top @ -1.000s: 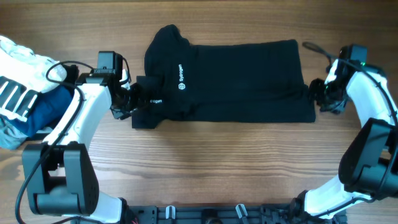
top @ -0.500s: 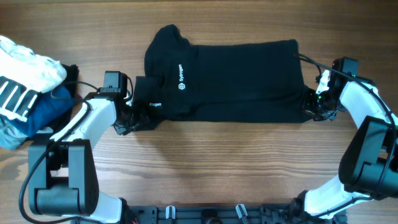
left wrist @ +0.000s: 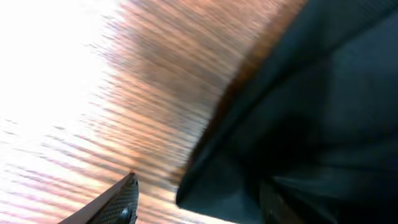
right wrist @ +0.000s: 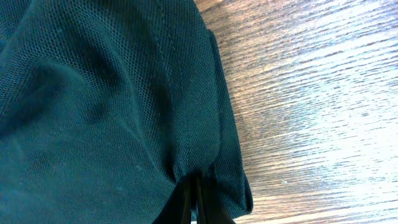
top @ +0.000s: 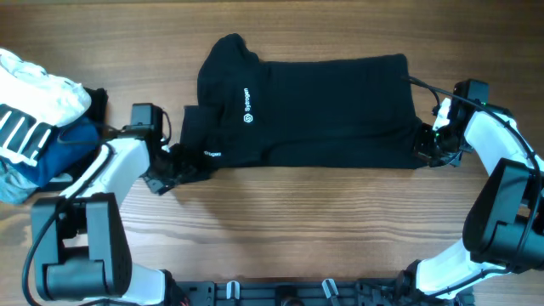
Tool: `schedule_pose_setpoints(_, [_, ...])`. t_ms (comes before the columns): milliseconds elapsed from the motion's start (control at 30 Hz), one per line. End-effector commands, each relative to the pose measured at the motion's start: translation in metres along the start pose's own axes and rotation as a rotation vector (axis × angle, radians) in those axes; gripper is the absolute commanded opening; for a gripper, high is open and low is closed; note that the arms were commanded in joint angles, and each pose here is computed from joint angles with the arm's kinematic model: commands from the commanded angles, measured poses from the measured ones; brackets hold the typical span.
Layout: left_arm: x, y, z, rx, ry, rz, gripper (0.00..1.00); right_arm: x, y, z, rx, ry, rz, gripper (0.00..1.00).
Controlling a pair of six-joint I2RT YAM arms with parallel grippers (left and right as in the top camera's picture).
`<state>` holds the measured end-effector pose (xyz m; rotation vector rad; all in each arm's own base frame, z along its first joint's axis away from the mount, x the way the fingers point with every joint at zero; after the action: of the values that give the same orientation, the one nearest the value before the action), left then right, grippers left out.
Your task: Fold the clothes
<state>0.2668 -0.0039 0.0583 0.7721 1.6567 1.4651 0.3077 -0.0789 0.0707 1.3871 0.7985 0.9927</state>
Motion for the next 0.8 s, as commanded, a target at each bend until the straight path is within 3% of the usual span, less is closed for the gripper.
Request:
schedule_pose_setpoints(0, [0.009, 0.001, -0.002, 0.057, 0.074, -0.087, 0.63, -0.001, 0.001, -0.003, -0.004, -0.006, -0.02, 0.04])
schedule_pose_setpoints(67, [0.005, 0.002, -0.002, 0.077, 0.083, -0.145, 0.62, -0.001, 0.001, -0.002, -0.004, -0.006, -0.02, 0.04])
schedule_pose_setpoints(267, [0.008, -0.007, -0.011, 0.104, 0.087, -0.132, 0.61, -0.001, 0.001, -0.003, -0.003, -0.006, -0.02, 0.04])
schedule_pose_setpoints(367, [0.01, -0.008, -0.012, 0.112, 0.098, -0.127, 0.36, -0.001, 0.001, -0.003, -0.002, -0.006, -0.02, 0.04])
schedule_pose_setpoints(500, [0.019, -0.006, -0.007, 0.103, 0.183, -0.126, 0.35, -0.001, 0.001, -0.003, 0.0, -0.007, -0.02, 0.04])
schedule_pose_setpoints(667, [0.024, -0.009, -0.002, 0.05, 0.168, -0.068, 0.37, -0.001, 0.001, -0.003, 0.0, -0.007, -0.02, 0.04])
schedule_pose_setpoints(700, [0.023, -0.009, 0.002, 0.032, 0.164, -0.078, 0.35, -0.001, 0.001, -0.003, 0.0, -0.007, -0.02, 0.04])
schedule_pose_setpoints(767, [0.021, -0.01, 0.005, 0.014, 0.157, -0.086, 0.2, -0.001, 0.001, -0.003, 0.001, -0.007, -0.02, 0.04])
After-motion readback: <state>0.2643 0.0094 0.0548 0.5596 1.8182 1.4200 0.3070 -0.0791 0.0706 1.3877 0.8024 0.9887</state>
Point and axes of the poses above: each gripper's point midway between its finger pads, its own y axis back along the fingers, its own x axis along the line the jaws close on, z = x × y, the point moved 6 cm from there along y, back along the fingers, and after that the axes turned 3 degrees about -y, right-handed, at the moved point
